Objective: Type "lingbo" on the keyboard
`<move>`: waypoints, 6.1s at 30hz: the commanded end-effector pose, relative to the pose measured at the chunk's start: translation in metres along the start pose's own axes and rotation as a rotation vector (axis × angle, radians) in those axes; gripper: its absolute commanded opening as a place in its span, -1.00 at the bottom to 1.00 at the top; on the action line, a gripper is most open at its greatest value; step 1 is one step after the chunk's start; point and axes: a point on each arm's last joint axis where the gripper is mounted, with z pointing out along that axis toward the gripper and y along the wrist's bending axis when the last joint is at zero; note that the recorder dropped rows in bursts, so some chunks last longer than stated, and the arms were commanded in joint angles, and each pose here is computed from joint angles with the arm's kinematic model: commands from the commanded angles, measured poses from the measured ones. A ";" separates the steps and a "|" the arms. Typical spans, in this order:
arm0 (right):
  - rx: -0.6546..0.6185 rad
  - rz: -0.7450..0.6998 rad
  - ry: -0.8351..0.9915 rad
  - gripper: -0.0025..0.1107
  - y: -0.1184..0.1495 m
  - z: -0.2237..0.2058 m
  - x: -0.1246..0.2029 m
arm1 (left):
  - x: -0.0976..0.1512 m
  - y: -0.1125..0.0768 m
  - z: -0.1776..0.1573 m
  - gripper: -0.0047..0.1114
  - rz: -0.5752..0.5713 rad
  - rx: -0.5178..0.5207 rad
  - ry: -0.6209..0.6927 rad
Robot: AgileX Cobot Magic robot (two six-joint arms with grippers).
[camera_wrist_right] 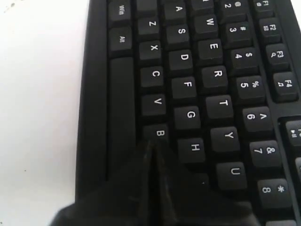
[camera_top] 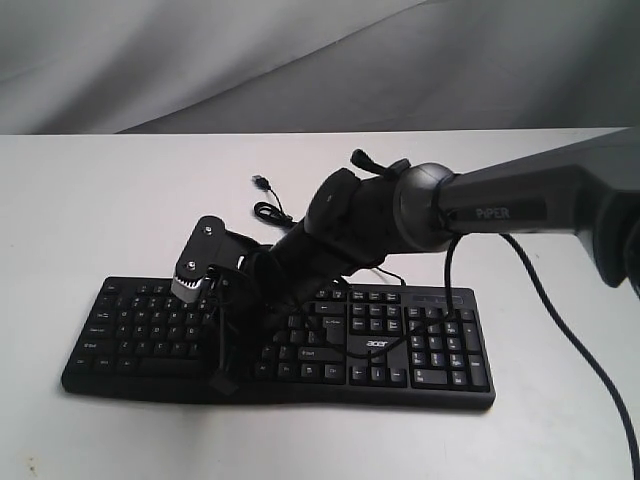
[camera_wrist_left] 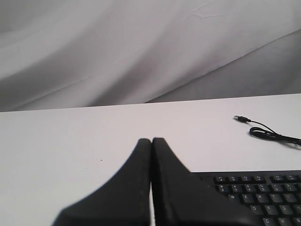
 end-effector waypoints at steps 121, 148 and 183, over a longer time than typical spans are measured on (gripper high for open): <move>-0.034 0.038 -0.013 -0.96 -0.003 0.010 -0.020 | 0.001 0.000 0.000 -0.91 -0.001 0.006 -0.007; -0.027 0.027 0.007 -0.96 -0.005 0.010 -0.016 | 0.001 0.000 0.000 -0.91 -0.001 0.006 -0.007; 0.117 0.132 0.037 -0.96 -0.034 -0.032 0.017 | 0.001 0.000 0.000 -0.91 -0.001 0.006 -0.007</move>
